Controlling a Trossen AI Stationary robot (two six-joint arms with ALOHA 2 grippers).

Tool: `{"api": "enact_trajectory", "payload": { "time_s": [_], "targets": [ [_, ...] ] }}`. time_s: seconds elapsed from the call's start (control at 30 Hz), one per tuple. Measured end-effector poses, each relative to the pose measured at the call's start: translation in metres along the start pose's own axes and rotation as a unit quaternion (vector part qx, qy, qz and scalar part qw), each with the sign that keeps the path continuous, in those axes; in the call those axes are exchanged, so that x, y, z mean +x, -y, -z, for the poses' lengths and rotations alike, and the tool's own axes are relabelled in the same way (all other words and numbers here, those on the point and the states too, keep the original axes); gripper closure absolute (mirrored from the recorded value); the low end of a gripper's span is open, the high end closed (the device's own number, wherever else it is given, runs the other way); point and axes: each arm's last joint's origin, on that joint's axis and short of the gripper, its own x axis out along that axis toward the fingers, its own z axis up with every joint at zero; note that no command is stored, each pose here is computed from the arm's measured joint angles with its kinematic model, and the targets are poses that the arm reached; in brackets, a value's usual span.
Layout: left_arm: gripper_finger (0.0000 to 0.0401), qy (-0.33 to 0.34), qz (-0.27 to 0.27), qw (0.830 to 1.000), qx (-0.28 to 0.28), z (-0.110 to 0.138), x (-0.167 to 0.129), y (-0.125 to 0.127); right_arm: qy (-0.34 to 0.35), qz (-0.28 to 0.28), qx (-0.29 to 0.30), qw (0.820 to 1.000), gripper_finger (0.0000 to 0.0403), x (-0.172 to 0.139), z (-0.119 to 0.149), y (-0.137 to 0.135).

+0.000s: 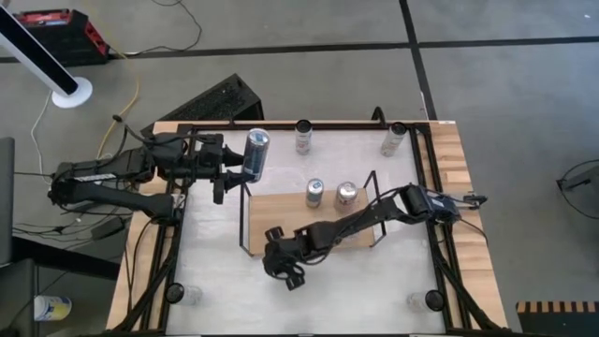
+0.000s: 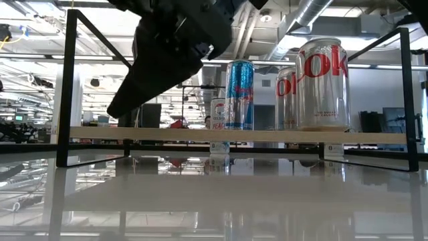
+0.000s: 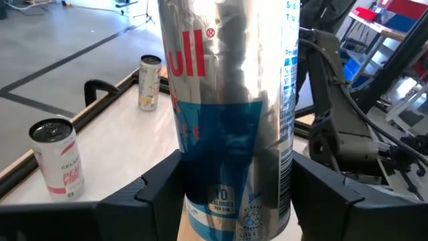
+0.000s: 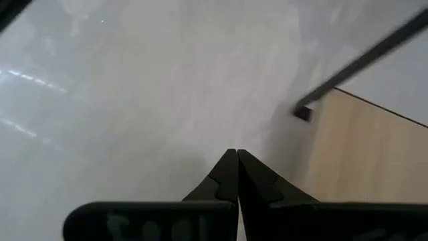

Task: Place canned beverage on shelf
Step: Put the blue soda can on the shelf aligned with the other blue soda can

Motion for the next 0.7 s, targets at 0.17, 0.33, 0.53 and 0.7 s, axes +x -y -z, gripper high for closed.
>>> {"api": "enact_trajectory", "payload": {
  "time_s": [0.17,0.33,0.53,0.7],
  "targets": [
    [0.0195,-0.001,-0.001,1.000,-0.001,0.000,0.000,0.000,-0.008,0.003,0.006,1.000,0.0378,0.002,0.005,0.006],
    [0.0195,-0.001,-0.001,1.000,-0.002,0.000,0.000,0.000,-0.023,0.009,0.029,0.999,0.0378,0.003,0.011,0.018],
    [0.0195,-0.001,-0.002,1.000,-0.001,0.000,0.000,0.000,-0.033,0.008,0.035,0.999,0.0378,0.003,0.015,0.025],
    [0.0195,-0.003,-0.003,1.000,-0.001,0.001,0.000,0.000,-0.033,0.011,0.044,0.998,0.0378,0.002,0.016,0.030]
  ]
}}
